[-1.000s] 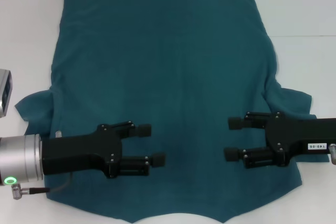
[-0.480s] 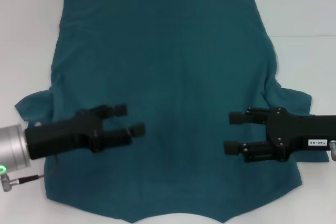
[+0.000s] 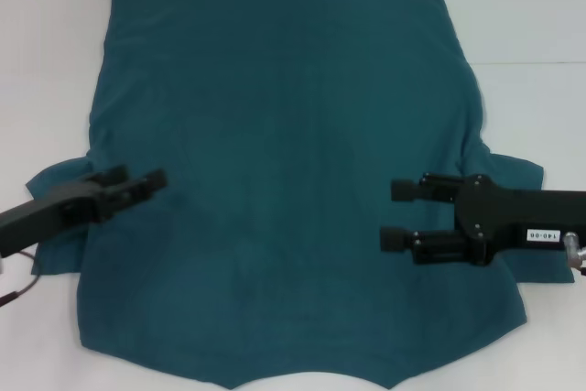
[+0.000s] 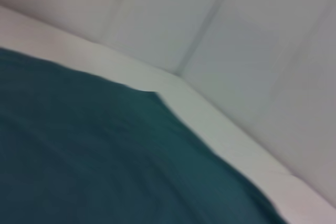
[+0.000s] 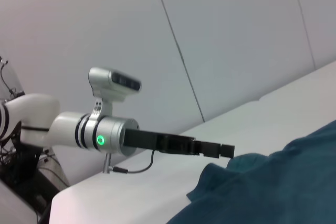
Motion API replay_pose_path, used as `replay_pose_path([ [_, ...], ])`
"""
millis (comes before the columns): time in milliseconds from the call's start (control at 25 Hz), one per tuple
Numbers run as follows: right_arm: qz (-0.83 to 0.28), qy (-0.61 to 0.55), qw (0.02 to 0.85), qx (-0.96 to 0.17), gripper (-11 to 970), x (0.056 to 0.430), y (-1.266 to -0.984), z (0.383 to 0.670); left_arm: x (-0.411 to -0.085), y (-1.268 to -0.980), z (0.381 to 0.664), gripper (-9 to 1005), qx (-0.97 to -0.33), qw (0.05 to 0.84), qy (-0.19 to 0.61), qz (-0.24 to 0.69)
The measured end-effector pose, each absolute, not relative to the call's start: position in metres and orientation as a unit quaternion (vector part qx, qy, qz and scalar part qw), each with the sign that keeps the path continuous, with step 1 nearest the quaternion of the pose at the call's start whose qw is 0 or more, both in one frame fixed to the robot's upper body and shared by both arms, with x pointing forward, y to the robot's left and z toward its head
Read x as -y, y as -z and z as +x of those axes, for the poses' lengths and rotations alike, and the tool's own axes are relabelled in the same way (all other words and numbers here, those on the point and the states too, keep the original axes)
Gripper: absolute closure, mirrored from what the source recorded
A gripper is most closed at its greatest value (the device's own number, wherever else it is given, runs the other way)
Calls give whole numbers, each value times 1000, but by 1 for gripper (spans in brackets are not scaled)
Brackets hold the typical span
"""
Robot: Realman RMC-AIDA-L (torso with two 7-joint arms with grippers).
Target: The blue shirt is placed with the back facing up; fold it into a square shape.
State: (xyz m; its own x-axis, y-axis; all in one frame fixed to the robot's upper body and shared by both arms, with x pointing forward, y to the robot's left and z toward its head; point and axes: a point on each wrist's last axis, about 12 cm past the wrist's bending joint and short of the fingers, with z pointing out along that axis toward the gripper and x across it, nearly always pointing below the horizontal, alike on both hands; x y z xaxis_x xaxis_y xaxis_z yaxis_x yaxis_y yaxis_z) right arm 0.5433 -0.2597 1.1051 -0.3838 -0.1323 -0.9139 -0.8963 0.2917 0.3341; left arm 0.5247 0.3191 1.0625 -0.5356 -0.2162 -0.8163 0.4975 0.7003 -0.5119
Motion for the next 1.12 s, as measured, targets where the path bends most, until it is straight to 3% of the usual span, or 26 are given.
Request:
replay_pose_path([
  [560, -381, -464, 415, -684, 45, 250, -1113, 555, -365, -1040, 494, 91, -819, 485, 305, -35],
  [1120, -375, -467, 410, -688, 45, 251, -1112, 555, -361, -1020, 490, 92, -836, 464, 285, -68],
])
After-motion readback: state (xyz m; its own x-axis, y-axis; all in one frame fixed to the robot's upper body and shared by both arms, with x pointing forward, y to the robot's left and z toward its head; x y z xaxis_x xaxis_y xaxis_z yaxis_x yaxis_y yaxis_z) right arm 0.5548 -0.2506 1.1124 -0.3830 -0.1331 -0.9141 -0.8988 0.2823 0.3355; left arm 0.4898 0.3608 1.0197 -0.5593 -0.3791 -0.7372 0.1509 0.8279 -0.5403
